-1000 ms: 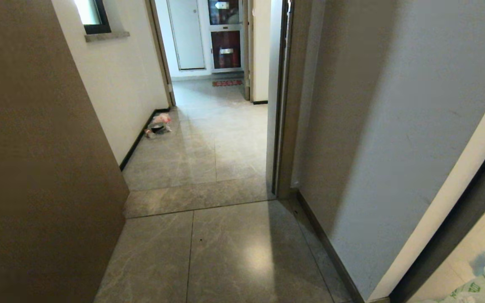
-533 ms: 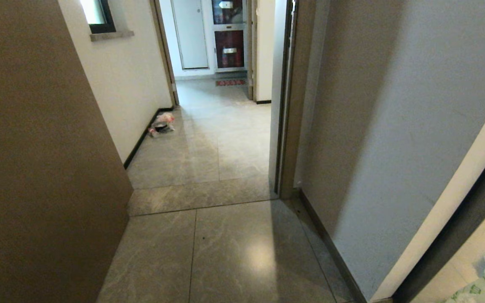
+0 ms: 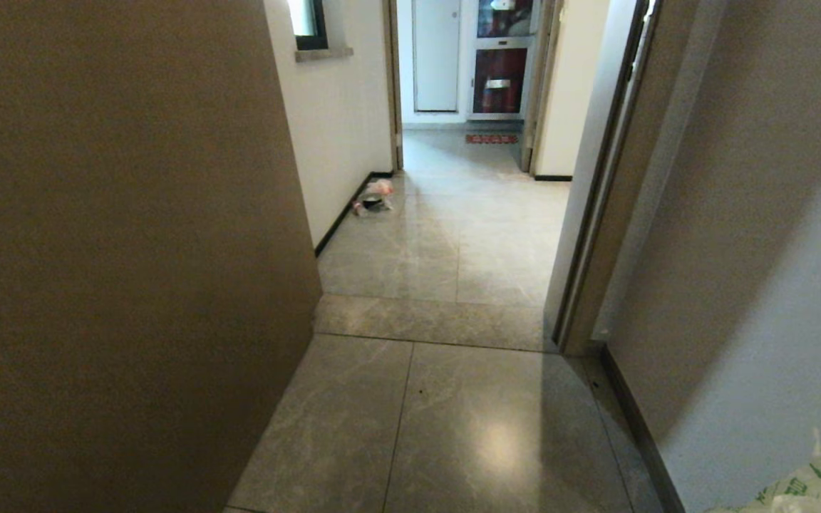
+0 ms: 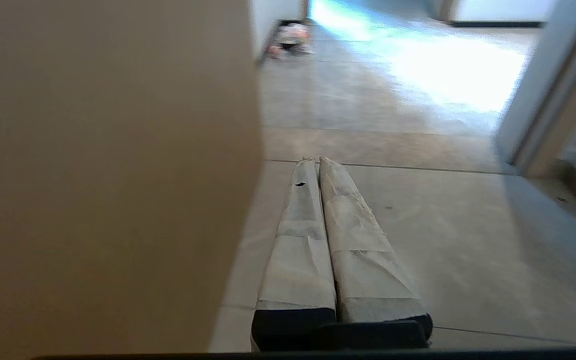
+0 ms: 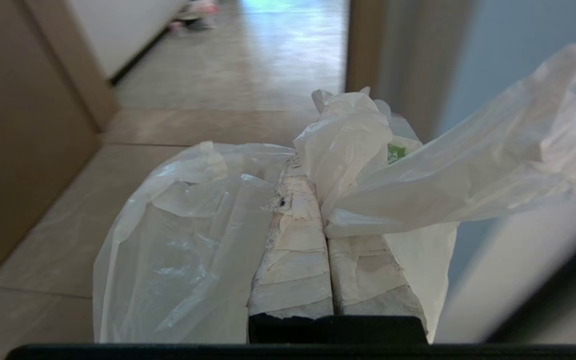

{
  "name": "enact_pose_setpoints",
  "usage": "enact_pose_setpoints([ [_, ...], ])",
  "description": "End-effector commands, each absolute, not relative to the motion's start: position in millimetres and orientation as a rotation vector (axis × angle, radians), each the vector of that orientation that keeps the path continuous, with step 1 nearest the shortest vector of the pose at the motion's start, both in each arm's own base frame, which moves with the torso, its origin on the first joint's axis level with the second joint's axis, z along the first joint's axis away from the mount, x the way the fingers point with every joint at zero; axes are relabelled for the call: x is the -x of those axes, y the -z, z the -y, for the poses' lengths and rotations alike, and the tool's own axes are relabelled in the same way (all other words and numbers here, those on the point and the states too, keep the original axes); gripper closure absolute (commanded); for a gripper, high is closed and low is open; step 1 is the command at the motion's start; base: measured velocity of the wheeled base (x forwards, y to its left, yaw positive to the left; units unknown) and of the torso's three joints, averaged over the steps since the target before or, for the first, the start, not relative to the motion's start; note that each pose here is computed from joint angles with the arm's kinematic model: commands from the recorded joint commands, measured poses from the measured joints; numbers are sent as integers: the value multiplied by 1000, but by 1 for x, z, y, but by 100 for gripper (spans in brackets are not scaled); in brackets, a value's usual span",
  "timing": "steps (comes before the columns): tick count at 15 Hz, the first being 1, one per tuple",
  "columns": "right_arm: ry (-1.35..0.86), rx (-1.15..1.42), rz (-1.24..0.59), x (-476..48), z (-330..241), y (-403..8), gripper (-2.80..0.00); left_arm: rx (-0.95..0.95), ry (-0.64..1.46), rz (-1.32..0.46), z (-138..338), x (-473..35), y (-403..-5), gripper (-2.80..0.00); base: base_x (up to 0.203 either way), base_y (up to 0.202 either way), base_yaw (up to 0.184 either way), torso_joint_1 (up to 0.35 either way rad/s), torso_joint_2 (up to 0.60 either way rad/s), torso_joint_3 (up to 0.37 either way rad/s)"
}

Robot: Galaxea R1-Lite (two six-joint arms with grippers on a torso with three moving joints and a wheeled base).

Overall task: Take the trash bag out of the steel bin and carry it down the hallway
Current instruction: Put the trash bag at the door

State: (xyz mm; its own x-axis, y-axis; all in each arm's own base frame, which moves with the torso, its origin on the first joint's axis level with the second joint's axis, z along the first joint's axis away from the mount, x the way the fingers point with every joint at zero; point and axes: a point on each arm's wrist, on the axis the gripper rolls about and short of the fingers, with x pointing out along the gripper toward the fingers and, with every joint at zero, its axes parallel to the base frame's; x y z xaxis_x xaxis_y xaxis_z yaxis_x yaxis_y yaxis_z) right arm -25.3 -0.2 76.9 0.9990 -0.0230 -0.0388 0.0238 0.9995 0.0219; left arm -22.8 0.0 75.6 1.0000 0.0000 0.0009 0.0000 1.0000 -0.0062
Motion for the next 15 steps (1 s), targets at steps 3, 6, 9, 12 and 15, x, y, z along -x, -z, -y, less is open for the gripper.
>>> enact_pose_setpoints([
  [3, 24, -23, -41, 25, 0, -77, 0, 8, -2, 2, 0, 23, -76, 0, 1, -2, 31, 1, 0, 1],
  [6, 23, -21, -41, 25, 0, -77, 0, 12, -2, 2, 0, 23, -76, 0, 25, 1, 2, 0, -1, 3],
  [9, 25, -21, -41, 25, 0, -77, 0, 12, -2, 2, 0, 23, -76, 0, 177, 1, 1, 3, 1, -1],
  [12, 24, -24, -41, 25, 0, -77, 0, 12, -2, 2, 0, 23, -76, 0, 187, 0, -2, 2, 3, 0],
  [15, 24, -22, -41, 25, 0, -77, 0, 12, -2, 2, 0, 23, -76, 0, 183, 0, -2, 2, 2, 2],
])
